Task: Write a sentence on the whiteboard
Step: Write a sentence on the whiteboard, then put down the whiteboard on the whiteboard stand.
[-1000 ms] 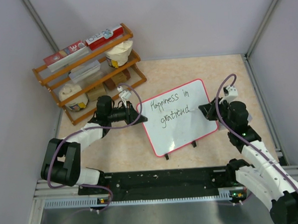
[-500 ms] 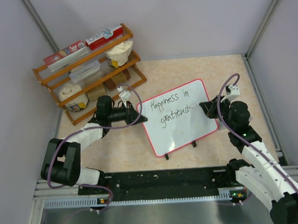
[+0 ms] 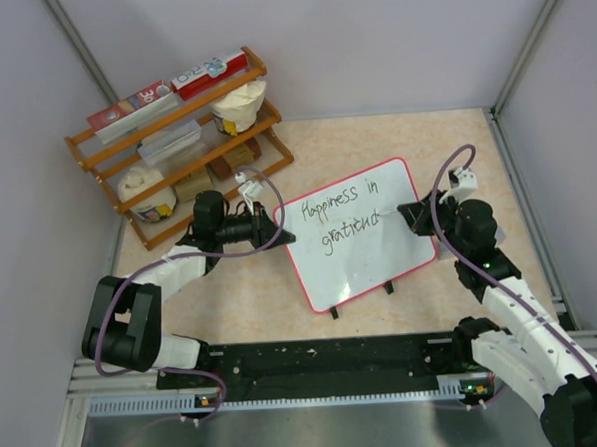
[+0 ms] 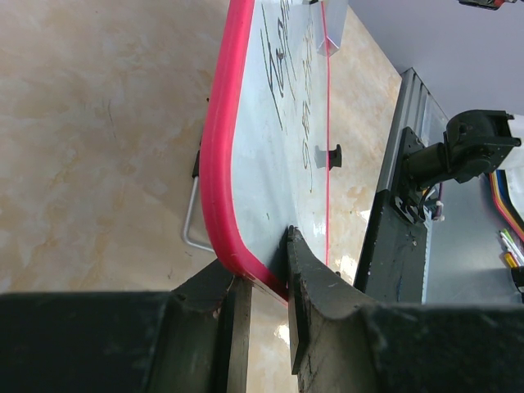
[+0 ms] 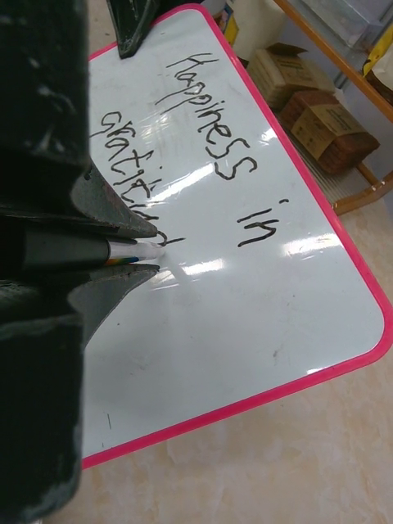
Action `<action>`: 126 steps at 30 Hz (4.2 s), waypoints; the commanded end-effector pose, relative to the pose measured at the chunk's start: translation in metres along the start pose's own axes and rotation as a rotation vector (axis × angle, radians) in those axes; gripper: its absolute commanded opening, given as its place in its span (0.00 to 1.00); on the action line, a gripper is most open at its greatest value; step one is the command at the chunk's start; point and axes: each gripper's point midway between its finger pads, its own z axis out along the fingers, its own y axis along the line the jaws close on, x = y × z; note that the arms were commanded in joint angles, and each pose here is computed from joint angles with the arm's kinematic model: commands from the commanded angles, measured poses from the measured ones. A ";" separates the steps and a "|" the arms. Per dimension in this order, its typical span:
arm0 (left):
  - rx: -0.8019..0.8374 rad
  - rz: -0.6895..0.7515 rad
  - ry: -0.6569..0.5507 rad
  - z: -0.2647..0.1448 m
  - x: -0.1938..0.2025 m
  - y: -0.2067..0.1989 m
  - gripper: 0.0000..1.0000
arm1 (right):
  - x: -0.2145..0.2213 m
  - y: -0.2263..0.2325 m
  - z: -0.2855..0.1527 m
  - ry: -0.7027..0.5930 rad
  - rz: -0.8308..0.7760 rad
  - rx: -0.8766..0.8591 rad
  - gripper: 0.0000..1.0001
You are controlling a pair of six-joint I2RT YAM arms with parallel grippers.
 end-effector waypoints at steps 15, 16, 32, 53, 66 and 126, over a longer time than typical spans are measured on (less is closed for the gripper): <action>-0.043 0.086 0.059 0.005 0.024 0.016 0.00 | -0.010 -0.009 -0.001 -0.032 -0.029 0.068 0.00; -0.043 0.085 0.058 0.005 0.024 0.016 0.00 | -0.011 -0.011 -0.001 -0.035 -0.031 0.077 0.00; -0.041 0.088 0.057 0.005 0.024 0.016 0.00 | -0.033 -0.001 0.002 -0.092 -0.008 0.064 0.00; -0.045 0.086 0.059 0.005 0.025 0.016 0.00 | 0.006 0.000 0.001 0.039 -0.015 0.007 0.00; -0.044 0.088 0.057 0.004 0.024 0.015 0.00 | 0.024 -0.016 -0.009 0.075 -0.025 0.063 0.00; -0.260 0.277 -0.173 -0.038 -0.010 -0.003 0.99 | -0.019 0.061 -0.057 -0.016 0.066 -0.238 0.00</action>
